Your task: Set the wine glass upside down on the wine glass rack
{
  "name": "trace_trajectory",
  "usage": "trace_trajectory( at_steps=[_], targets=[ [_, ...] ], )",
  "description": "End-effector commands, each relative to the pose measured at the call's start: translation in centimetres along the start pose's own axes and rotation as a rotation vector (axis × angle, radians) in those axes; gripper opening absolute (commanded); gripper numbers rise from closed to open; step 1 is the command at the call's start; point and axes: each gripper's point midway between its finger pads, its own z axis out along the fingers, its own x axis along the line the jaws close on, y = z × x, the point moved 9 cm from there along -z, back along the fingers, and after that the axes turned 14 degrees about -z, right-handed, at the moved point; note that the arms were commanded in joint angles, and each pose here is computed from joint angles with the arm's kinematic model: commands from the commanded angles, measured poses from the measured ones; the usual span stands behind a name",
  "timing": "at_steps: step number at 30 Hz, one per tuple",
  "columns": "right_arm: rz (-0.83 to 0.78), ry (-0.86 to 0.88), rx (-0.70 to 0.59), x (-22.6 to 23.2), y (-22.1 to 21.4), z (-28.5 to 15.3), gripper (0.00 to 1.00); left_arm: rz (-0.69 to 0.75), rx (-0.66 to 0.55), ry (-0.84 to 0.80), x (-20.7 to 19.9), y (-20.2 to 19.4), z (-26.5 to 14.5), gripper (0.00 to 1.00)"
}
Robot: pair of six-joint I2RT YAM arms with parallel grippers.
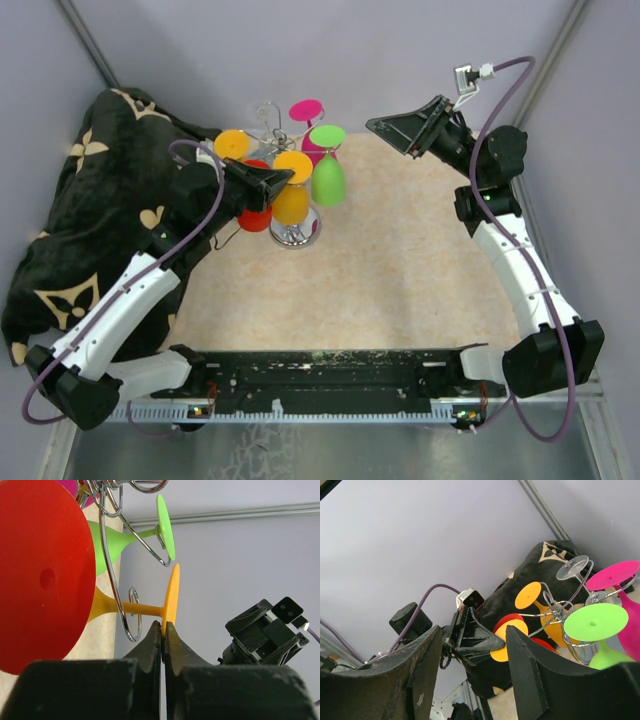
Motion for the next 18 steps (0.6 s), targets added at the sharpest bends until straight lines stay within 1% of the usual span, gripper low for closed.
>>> trace_trajectory(
  at_steps=[1,8,18],
  targets=[
    [-0.039,0.03,-0.032,0.7,0.6,-0.2,0.54,0.001,0.053,-0.036,-0.7,-0.4,-0.4,0.0],
    [-0.049,0.026,-0.031,0.9,0.6,-0.4,0.54,-0.012,0.122,-0.009,0.2,-0.9,0.9,0.0],
    [-0.042,0.025,-0.03,0.7,0.4,-0.4,0.54,0.003,0.11,-0.025,-0.3,-0.8,0.2,0.0]
  ],
)
